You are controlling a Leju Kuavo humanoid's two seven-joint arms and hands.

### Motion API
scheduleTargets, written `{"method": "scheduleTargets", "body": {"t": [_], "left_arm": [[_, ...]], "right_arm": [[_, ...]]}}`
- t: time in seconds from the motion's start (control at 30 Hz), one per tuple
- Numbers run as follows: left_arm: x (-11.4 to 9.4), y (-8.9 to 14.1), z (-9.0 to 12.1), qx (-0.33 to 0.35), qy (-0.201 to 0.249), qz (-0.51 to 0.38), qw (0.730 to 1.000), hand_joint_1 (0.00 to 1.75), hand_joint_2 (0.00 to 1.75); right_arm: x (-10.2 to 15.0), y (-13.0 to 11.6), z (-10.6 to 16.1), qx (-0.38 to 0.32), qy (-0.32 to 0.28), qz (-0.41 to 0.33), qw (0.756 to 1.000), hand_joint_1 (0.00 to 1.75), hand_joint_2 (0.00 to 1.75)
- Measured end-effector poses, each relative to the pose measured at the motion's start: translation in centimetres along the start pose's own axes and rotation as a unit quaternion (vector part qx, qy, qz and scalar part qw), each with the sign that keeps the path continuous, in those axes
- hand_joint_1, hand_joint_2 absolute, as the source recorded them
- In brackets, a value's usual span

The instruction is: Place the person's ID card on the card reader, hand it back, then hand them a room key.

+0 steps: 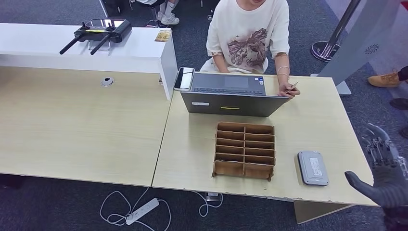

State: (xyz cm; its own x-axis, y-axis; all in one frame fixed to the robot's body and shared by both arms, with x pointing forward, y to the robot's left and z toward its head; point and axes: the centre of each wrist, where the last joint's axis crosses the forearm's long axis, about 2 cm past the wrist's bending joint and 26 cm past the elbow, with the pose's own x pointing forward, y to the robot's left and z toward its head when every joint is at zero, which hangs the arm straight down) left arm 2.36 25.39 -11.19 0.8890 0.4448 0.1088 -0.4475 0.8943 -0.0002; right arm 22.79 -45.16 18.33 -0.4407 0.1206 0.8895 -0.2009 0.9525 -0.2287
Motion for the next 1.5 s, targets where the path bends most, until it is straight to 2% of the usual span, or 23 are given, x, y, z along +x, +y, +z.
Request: {"method": "scheduleTargets", "body": {"t": [0.2, 0.4, 0.53, 0.73, 1.0, 1.3, 1.5], "left_arm": [[-0.1, -0.3, 0.0, 0.002, 0.005, 0.003, 1.000, 0.00, 1.75], [-0.3, -0.7, 0.1, 0.002, 0.013, 0.004, 1.000, 0.00, 1.75], [-0.4, -0.9, 0.1, 0.001, 0.019, 0.003, 1.000, 0.00, 1.75], [-0.4, -1.1, 0.2, 0.001, 0.026, 0.003, 1.000, 0.00, 1.75], [-0.5, -1.3, 0.2, 0.003, 0.028, 0.004, 1.000, 0.00, 1.75], [-0.6, -1.4, 0.2, 0.002, 0.026, 0.006, 1.000, 0.00, 1.75], [-0.6, -1.4, 0.2, 0.000, 0.023, 0.008, 1.000, 0.00, 1.75]], "right_arm": [[0.1, 2.5, 1.0, -0.019, -0.009, 0.015, 1.000, 0.00, 1.75], [0.3, 6.5, 1.6, -0.056, -0.011, 0.083, 0.995, 0.00, 1.75], [0.8, 9.0, 2.3, -0.095, -0.005, 0.157, 0.983, 0.00, 1.75], [1.2, 12.7, 3.0, -0.134, 0.016, 0.209, 0.969, 0.00, 1.75], [2.4, 15.3, 2.5, -0.169, 0.048, 0.352, 0.919, 0.00, 1.75], [2.7, 16.3, 2.1, -0.181, 0.046, 0.438, 0.879, 0.00, 1.75], [2.7, 17.3, 1.7, -0.177, 0.062, 0.546, 0.817, 0.00, 1.75]]}}
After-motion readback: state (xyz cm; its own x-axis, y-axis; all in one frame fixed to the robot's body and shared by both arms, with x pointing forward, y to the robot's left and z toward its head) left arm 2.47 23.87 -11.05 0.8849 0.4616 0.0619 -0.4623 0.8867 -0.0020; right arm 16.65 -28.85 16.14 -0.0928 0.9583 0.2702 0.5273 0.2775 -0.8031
